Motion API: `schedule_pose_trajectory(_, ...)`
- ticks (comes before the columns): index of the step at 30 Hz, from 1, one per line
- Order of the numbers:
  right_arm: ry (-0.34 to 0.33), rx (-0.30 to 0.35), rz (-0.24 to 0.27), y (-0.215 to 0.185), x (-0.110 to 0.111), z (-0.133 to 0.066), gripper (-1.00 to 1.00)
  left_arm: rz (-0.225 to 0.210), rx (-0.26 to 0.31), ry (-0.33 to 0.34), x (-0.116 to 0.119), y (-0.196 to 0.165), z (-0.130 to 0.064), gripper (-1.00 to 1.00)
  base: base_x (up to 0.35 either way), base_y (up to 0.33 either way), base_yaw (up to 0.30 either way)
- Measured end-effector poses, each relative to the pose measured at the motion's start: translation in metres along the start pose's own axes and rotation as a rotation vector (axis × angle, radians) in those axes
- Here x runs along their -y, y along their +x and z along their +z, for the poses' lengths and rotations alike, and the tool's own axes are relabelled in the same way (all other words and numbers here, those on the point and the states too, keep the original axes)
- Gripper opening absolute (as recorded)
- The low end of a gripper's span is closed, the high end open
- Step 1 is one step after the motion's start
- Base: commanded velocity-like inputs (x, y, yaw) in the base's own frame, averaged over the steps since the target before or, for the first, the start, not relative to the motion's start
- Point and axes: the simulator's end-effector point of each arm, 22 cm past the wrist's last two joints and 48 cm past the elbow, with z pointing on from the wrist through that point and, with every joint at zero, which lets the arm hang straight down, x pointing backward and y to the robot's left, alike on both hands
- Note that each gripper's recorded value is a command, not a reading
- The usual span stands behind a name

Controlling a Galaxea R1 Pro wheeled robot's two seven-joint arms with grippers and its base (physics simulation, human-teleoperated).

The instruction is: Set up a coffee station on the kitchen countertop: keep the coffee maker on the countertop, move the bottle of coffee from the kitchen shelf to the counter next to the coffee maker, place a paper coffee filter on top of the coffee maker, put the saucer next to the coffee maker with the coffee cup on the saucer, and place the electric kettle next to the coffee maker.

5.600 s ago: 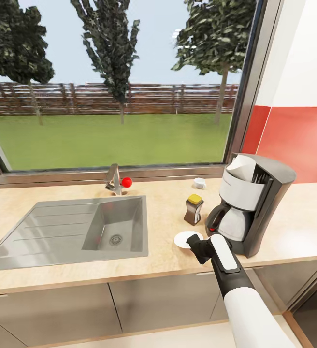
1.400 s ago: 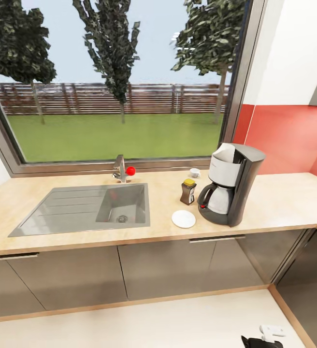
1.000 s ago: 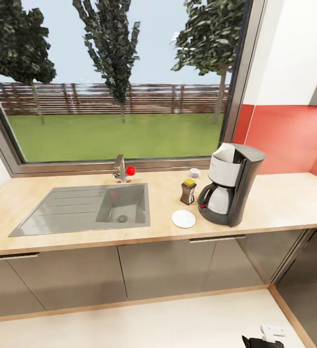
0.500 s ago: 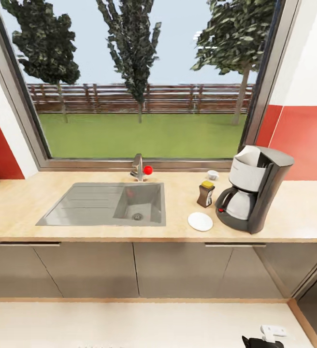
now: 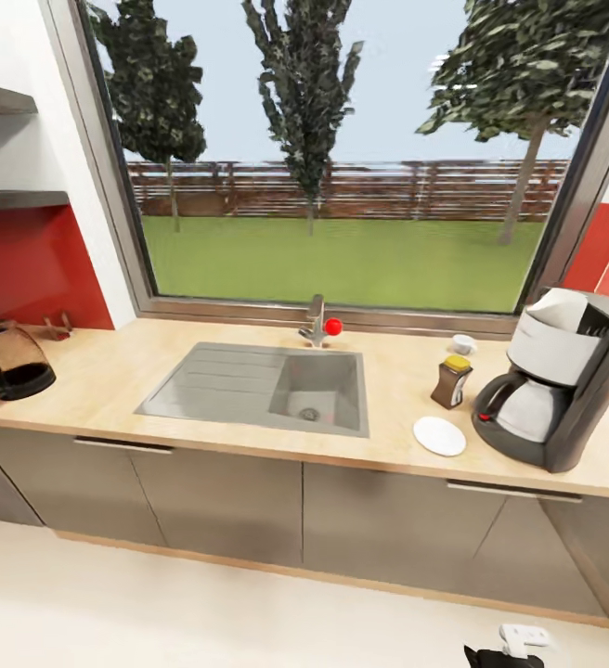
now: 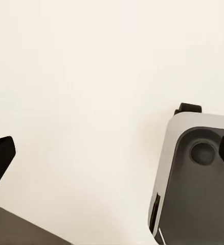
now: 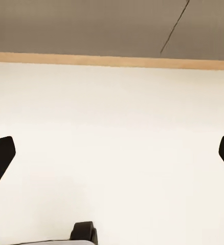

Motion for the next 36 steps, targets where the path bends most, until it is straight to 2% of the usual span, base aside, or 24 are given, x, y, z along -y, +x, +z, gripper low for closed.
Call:
schedule_pose_trajectory(16,-0.001,0.000,0.000,0.0002,-0.0011,-0.0001,1.00,0.001,0.002,-0.002,-0.0017,-0.0005,0.0002,1.00,0.136,0.297,0.277)
schedule_pose_trajectory(36,0.000,0.000,0.000,0.0001,-0.0002,-0.0003,1.00,0.000,0.004,-0.002,-0.0018,-0.0008,0.0001,1.00,0.260,0.247,0.277)
